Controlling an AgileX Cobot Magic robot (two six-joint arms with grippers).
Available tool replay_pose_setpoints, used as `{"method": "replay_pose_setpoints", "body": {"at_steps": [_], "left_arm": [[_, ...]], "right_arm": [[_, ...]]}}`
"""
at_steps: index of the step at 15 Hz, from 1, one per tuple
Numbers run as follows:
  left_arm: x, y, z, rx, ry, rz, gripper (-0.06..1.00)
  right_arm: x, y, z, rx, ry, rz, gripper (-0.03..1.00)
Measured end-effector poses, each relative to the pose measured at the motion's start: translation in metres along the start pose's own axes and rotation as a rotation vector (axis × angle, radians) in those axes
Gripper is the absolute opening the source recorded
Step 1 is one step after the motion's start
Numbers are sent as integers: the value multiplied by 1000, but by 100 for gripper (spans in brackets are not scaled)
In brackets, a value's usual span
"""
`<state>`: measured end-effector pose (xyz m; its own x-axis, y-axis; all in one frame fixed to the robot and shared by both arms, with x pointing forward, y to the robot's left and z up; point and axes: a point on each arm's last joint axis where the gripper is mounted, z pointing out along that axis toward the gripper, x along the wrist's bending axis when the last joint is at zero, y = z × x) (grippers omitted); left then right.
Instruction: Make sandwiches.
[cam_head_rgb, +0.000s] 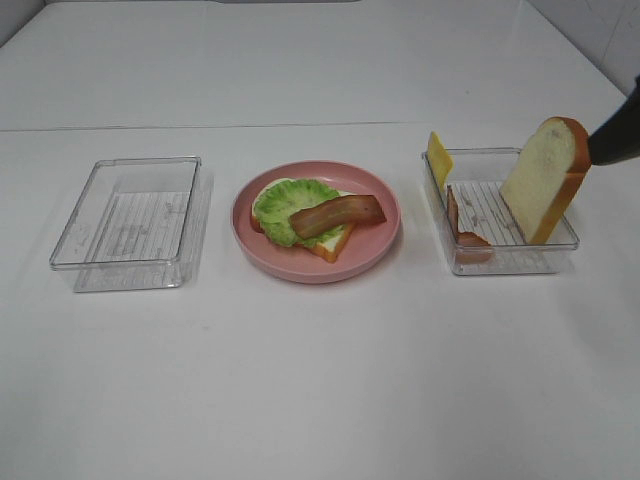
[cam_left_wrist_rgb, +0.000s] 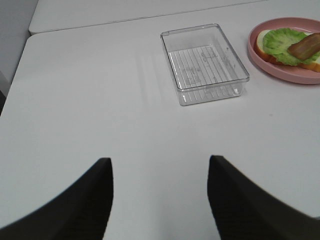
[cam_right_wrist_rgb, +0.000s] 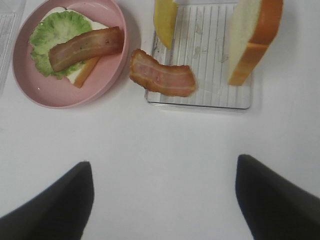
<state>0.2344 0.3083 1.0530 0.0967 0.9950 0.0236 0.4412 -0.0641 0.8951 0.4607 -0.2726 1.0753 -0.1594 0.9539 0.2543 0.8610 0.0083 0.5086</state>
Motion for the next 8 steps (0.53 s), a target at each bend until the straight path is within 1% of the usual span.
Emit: {"method": "replay_pose_setpoints", "body": {"at_steps": [1, 2, 3, 5, 6, 7, 8], "left_arm": [[0, 0, 0, 0, 0, 0, 55], [0, 0, 0, 0, 0, 0, 55], [0, 0, 0, 0, 0, 0, 55], [0, 0, 0, 0, 0, 0, 55], [0, 0, 0, 0, 0, 0, 55], [0, 0, 0, 0, 0, 0, 55], [0, 0, 0, 0, 0, 0, 55]], "right_arm": [[-1, 9, 6, 26, 14, 4, 73], [-3, 26, 18, 72, 40, 12, 70], [-5, 41, 30, 114, 65, 22, 65], [-5, 66, 58, 174, 99, 0, 56], [-3, 71, 66, 186, 106, -10, 55], [14, 88, 96, 228, 132, -70, 52], [22, 93, 114, 263, 130, -83, 52]]}}
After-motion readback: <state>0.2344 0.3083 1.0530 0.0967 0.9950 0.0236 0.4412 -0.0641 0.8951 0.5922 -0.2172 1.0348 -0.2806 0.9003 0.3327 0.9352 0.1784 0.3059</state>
